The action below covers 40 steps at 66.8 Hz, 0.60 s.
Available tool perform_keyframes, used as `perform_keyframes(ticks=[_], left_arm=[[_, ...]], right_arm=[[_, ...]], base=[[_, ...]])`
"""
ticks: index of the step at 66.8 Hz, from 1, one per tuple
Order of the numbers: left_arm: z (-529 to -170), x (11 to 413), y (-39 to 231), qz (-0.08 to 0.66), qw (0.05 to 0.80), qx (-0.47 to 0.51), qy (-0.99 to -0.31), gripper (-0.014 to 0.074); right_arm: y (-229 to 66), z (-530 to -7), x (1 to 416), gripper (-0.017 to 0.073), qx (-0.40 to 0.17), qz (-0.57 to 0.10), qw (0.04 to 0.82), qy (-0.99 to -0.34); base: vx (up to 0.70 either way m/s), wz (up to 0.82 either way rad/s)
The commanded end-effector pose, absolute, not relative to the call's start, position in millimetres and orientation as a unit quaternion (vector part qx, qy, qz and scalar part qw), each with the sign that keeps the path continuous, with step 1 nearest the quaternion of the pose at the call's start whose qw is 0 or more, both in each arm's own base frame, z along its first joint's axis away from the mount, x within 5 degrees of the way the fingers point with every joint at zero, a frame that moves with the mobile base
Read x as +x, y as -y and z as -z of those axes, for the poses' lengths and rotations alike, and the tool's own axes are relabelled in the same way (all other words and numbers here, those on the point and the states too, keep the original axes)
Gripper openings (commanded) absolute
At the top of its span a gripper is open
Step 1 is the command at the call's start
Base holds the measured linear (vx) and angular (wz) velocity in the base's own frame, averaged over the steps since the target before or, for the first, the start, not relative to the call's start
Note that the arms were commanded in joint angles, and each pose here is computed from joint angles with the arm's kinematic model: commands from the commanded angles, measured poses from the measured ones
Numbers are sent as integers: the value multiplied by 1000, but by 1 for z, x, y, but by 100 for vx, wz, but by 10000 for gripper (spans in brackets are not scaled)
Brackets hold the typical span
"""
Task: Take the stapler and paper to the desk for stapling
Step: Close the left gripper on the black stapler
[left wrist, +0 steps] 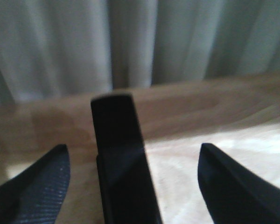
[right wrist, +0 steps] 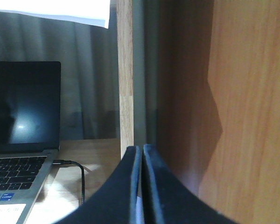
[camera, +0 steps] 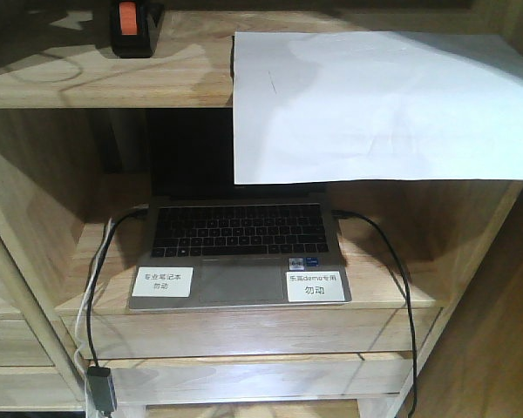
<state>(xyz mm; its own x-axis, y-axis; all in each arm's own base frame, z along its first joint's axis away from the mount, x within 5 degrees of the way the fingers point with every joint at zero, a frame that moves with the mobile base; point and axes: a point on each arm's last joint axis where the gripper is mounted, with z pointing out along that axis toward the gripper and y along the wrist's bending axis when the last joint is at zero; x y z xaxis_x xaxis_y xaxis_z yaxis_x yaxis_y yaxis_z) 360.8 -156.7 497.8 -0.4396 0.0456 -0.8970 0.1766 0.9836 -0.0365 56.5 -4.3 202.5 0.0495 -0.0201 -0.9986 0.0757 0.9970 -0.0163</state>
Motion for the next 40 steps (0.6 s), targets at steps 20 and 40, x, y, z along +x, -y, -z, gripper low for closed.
perform_keyframes(ticks=[20, 40], left_arm=[[-503, 369, 150, 74, 548, 51, -831, 534], [-497, 378, 141, 103, 532, 42, -839, 456]], right_arm=[[4, -209, 55, -9, 15, 38, 753, -656], [4, -209, 55, -9, 15, 38, 753, -656]], base=[[0, 0], [0, 0]])
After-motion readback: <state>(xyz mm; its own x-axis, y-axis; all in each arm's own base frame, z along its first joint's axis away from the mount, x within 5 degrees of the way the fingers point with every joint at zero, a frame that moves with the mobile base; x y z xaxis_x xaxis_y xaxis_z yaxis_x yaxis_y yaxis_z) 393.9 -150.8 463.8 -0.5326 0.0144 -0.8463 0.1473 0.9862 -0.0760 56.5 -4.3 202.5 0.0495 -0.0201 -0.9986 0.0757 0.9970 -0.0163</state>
